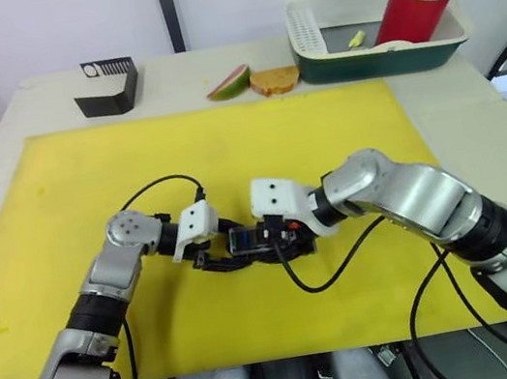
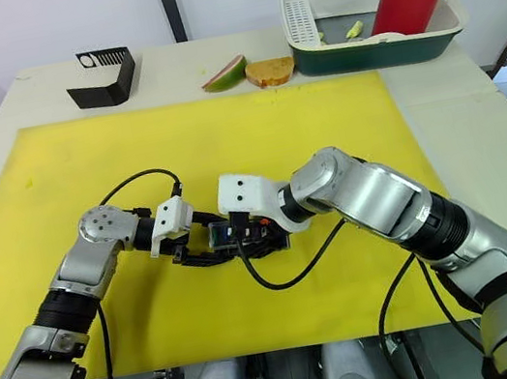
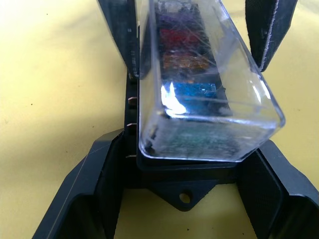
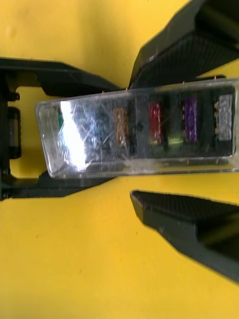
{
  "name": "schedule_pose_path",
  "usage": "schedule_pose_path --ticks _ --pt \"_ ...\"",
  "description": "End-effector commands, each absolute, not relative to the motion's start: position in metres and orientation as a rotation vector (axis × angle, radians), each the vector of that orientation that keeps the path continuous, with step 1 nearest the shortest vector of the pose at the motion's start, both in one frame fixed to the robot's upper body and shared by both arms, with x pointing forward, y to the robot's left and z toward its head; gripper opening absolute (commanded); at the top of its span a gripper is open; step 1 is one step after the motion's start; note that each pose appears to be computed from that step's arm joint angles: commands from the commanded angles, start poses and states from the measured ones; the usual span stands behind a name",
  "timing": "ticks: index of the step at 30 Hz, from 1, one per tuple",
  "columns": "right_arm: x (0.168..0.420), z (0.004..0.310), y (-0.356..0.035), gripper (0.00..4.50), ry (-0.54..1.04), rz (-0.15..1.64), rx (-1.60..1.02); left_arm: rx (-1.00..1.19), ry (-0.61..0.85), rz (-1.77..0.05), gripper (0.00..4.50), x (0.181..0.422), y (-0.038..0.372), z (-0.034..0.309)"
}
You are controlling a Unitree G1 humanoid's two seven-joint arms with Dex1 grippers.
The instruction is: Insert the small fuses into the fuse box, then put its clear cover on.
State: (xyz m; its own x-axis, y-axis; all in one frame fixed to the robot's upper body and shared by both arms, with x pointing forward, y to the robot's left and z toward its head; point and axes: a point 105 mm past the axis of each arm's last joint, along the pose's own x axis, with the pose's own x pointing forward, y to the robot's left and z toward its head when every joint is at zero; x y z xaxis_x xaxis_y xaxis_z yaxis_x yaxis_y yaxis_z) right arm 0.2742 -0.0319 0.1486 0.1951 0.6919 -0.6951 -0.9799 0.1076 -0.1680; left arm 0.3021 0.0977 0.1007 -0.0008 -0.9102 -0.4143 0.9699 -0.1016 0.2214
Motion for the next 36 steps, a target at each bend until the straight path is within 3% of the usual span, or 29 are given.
schedule_pose_path --ticks 1,25,36 --pt "0.271 0.160 -0.027 3.08 0.450 1.336 -0.691 0.540 0.140 -1.586 2.64 0.302 0.096 0.100" --pt "0.288 0.180 -0.032 3.08 0.409 1.282 -0.686 0.537 0.136 -1.595 2.64 0.300 0.093 0.099" --pt "0.277 0.181 -0.031 3.08 0.410 1.340 -0.685 0.540 0.136 -1.596 2.64 0.300 0.093 0.099"
